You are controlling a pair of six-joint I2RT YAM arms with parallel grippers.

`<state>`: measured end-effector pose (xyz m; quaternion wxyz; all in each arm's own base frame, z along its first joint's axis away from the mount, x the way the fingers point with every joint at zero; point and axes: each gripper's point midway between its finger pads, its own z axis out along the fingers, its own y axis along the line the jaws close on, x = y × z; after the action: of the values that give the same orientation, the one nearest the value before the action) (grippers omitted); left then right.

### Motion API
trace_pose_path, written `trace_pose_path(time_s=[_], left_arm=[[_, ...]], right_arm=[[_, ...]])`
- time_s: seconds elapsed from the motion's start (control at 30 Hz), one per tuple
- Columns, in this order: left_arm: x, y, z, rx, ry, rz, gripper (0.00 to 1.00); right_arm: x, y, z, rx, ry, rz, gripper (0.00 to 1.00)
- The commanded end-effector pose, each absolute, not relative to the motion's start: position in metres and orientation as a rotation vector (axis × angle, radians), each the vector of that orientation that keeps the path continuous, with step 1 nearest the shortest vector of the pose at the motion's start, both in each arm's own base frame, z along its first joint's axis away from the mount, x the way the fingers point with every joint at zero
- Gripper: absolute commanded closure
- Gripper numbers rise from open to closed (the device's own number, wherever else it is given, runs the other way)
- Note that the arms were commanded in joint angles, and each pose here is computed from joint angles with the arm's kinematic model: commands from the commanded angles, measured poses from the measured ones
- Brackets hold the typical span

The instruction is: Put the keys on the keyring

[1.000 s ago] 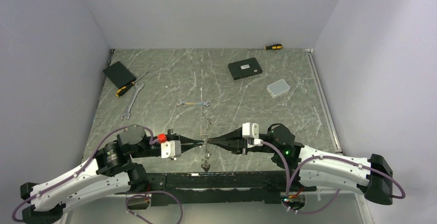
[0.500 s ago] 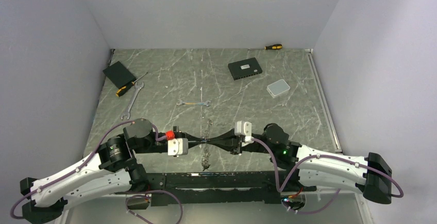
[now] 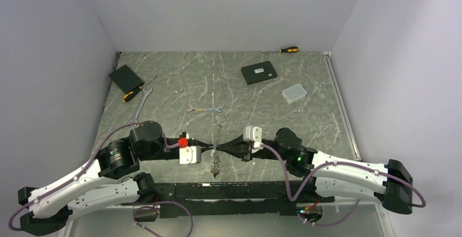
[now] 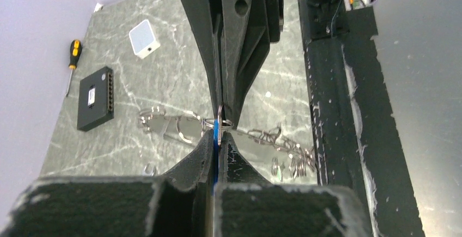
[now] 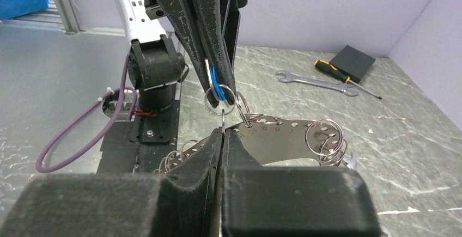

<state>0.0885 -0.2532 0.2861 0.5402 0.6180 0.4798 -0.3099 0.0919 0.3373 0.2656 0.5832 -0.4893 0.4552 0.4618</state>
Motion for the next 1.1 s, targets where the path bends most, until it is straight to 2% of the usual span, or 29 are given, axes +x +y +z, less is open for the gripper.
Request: trace_pose_path(time_s=[0.0, 0.27, 0.43, 0.73, 0.9, 1.07], left_arm=[[0.093, -0.238, 0.311, 1.487, 1.094, -0.633, 1.0], [0.111, -0.223, 0.295, 1.548, 1.175, -0.466, 1.0], [0.113, -0.224, 0.28, 1.554, 1.177, -0.456, 1.0], [0.101, -0.22, 0.268, 1.542, 1.182, -0.523, 1.0], [0.085, -0.238, 0.265, 1.531, 1.14, -0.676, 1.0], [0.086, -0.24, 0.254, 1.537, 1.207, -0.69, 1.0]], right_arm=[[0.106, 0.335, 0.282, -1.111, 1.055, 0.999, 1.0], [0.121, 0.336, 0.287, -1.096, 1.061, 0.96, 1.0], [0.119, 0.336, 0.304, -1.063, 0.994, 1.005, 1.0], [0.108, 0.325, 0.353, -0.942, 0.821, 1.132, 1.0], [0.101, 0.332, 0.359, -0.939, 0.769, 1.206, 1.0], [0.097, 0.332, 0.374, -0.91, 0.712, 1.243, 1.0]])
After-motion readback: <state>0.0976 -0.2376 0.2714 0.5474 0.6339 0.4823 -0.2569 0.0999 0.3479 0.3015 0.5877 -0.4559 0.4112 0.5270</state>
